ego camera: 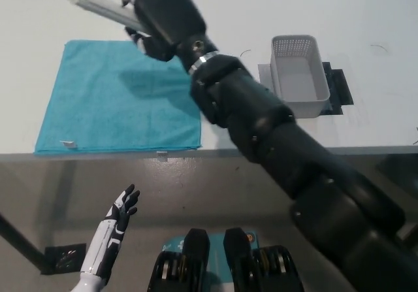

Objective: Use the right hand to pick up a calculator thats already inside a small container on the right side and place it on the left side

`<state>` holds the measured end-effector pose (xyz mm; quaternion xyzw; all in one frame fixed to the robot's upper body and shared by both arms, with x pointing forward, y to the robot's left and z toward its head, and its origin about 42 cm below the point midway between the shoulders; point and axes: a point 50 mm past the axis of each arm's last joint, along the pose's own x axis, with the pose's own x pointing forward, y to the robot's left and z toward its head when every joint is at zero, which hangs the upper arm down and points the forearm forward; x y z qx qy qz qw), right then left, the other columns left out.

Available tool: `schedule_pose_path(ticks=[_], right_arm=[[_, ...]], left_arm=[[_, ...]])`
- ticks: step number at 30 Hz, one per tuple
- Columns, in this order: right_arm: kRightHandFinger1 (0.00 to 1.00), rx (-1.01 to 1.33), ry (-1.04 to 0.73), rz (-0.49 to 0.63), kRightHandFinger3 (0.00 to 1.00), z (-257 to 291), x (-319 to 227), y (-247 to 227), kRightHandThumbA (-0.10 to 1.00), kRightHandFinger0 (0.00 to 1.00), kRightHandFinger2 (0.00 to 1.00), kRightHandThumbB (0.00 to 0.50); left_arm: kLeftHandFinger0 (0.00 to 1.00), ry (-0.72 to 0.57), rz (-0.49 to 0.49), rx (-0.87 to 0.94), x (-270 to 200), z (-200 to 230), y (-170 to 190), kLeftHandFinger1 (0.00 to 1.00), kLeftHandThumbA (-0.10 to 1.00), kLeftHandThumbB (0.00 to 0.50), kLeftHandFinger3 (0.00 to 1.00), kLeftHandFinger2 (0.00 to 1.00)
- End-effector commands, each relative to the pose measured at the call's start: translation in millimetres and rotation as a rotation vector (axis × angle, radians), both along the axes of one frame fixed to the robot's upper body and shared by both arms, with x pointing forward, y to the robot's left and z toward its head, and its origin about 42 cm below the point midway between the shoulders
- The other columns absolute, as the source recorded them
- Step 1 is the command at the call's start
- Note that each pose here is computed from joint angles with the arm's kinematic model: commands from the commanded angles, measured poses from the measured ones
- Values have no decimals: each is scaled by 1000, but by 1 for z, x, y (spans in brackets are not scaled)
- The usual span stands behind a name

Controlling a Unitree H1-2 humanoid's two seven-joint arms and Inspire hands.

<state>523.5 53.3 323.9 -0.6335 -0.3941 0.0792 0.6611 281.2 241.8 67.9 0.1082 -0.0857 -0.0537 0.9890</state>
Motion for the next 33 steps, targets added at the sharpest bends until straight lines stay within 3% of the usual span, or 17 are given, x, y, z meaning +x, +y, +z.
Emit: schedule_pose_path(ticks=[1,2,4,6,7,8,10,11,12,16,18,23,27,28,30,33], right_arm=[[0,77,-77,71,226,48,-12,38,-100,0,376,316],[0,83,-54,79,202,45,-14,42,-100,0,360,315],[0,76,14,78,291,40,-18,52,-100,0,353,308],[0,49,22,61,226,34,-21,57,-100,0,340,318],[0,37,43,51,243,29,-24,61,-100,0,340,335],[0,30,62,46,323,27,-25,63,-100,0,349,324],[0,20,104,34,389,22,-26,66,-100,0,330,313],[0,24,108,33,396,21,-26,66,-100,0,271,330],[0,12,129,15,337,17,-27,66,-100,0,258,307],[0,-6,198,-18,432,6,-24,62,-100,0,273,346],[4,-44,232,-56,457,-4,-22,57,-100,0,279,316],[0,-89,278,-113,545,-19,-17,44,-100,0,219,305],[9,-115,278,-140,540,-28,-12,32,-100,0,175,307],[3,-115,283,-147,541,-30,-10,28,-100,0,172,344],[0,-104,289,-157,536,-31,-8,23,-100,0,87,363],[0,-105,297,-194,537,-31,-2,12,-100,0,36,322]], left_arm=[[1000,-53,-15,6,0,10,3,1000,1000,27,1000,1000],[1000,-54,-14,10,0,10,3,1000,1000,29,1000,1000],[1000,-54,-13,14,0,10,3,1000,1000,32,1000,1000],[1000,-52,-13,12,-1,9,2,1000,1000,36,1000,1000],[1000,-50,-14,12,-3,9,1,1000,1000,40,1000,1000],[1000,-46,-15,11,-4,9,1,1000,1000,50,1000,1000],[1000,-40,-17,5,-4,10,0,1000,1000,56,1000,1000],[1000,-40,-18,7,-4,11,0,1000,1000,56,1000,1000],[1000,-48,-21,13,-4,12,0,1000,1000,44,1000,1000],[1000,-48,-26,25,-2,14,1,1000,1000,46,1000,1000],[1000,-45,-28,31,-3,13,1,1000,1000,47,1000,1000],[1000,-55,-33,38,-3,14,0,1000,1000,51,1000,1000],[1000,-56,-34,46,-2,15,-1,1000,1000,57,1000,1000],[1000,-55,-37,43,-2,15,-1,1000,1000,50,1000,1000],[1000,-57,-36,47,-2,16,-1,1000,1000,48,1000,1000],[1000,-62,-36,59,-1,17,0,1000,1000,45,1000,1000]])
